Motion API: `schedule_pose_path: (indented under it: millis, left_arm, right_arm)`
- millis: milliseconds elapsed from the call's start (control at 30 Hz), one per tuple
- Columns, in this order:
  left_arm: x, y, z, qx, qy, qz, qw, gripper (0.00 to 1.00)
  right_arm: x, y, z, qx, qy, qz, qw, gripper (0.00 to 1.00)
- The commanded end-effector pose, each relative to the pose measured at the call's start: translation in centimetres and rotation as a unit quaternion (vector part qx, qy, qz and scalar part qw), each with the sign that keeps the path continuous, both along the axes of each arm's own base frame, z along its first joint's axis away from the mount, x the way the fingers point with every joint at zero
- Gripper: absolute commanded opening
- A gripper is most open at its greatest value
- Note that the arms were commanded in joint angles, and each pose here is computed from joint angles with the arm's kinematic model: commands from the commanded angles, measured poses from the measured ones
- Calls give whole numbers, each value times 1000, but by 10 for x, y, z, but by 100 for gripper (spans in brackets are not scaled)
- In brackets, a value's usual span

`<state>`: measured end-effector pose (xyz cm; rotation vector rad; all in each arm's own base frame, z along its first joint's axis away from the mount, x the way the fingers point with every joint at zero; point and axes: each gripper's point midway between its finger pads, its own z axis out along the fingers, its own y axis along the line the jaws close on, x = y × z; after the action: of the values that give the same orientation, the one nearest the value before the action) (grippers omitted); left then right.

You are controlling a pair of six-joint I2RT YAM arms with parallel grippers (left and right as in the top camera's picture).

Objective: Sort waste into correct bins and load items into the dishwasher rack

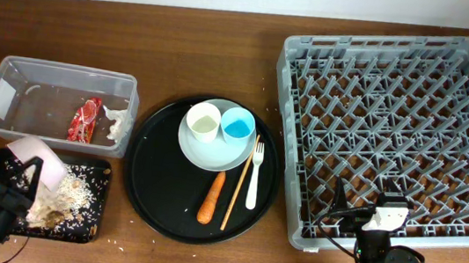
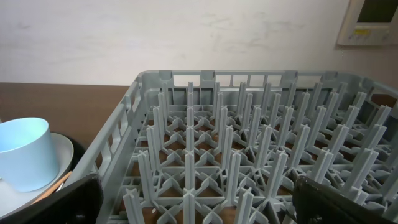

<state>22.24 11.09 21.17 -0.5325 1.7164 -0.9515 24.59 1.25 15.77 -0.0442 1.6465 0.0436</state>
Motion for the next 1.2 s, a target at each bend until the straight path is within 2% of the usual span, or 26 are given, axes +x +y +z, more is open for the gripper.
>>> schedule_pose_path:
  millis: [0,33,100,133,200,300,333,433,467,533,567,600,633,667,733,767,833,900,967,1033,1167]
  left_arm:
    - [-1,-3,12,-30,-26,2,999,7]
    - [0,-2,14,-15,-39,0,999,7]
    - [-1,-3,11,-26,-27,1,999,7]
    - [-3,-8,11,-52,-15,2,999,2]
    - [-1,-3,13,0,-41,-2,999,0]
    - [-1,-3,5,5,-19,-2,1000,1]
    - [-2,-3,-3,14,2,-2,1000,4]
    - [-4,2,-17,21,49,3,999,5]
    - [-1,11,-9,4,71,14,997,5]
    - [6,18,-1,23,138,19,990,5]
    - [12,12,-3,53,192,12,980,16]
    - [19,3,-15,98,269,7,958,28]
    - [30,-13,-33,160,341,1,926,39]
    - [36,-26,-44,216,383,-1,898,50]
    - [39,-30,-52,274,420,27,865,59]
    - [39,-28,-53,306,436,52,845,68]
    - [38,-25,-56,295,442,68,844,63]
    - [37,-26,-63,293,449,64,842,63]
    - [32,-32,-85,283,461,49,840,61]
    - [30,-33,-112,265,466,63,842,52]
    - [21,-36,-146,262,471,59,840,45]
  right_arm:
    - [0,0,-2,2,2,0,1000,99]
    - [0,0,-2,2,2,0,1000,99]
    - [0,0,-2,2,2,0,1000,99]
    - [0,0,-2,2,2,0,1000,99]
    - [0,0,-2,2,2,0,1000,99]
    - [0,0,-2,2,2,0,1000,99]
    - [0,0,-2,2,2,0,1000,99]
    - [0,0,-2,2,2,0,1000,99]
    - [0,0,-2,2,2,0,1000,99]
    - [0,0,-2,2,2,0,1000,99]
    - [0,0,-2,2,2,0,1000,99]
    - [0,0,-2,2,2,0,1000,99]
    - [0,0,-2,2,2,0,1000,99]
    - [0,0,-2,2,2,0,1000,99]
    - [0,0,-2,2,2,0,1000,99]
    - [0,0,-2,2,2,0,1000,99]
    - [0,0,-2,2,2,0,1000,99]
    - [0,0,-2,2,2,0,1000,99]
    - [0,0,-2,2,2,0,1000,99]
    - [0,0,-2,2,2,0,1000,99]
    - [0,0,-2,2,2,0,1000,99]
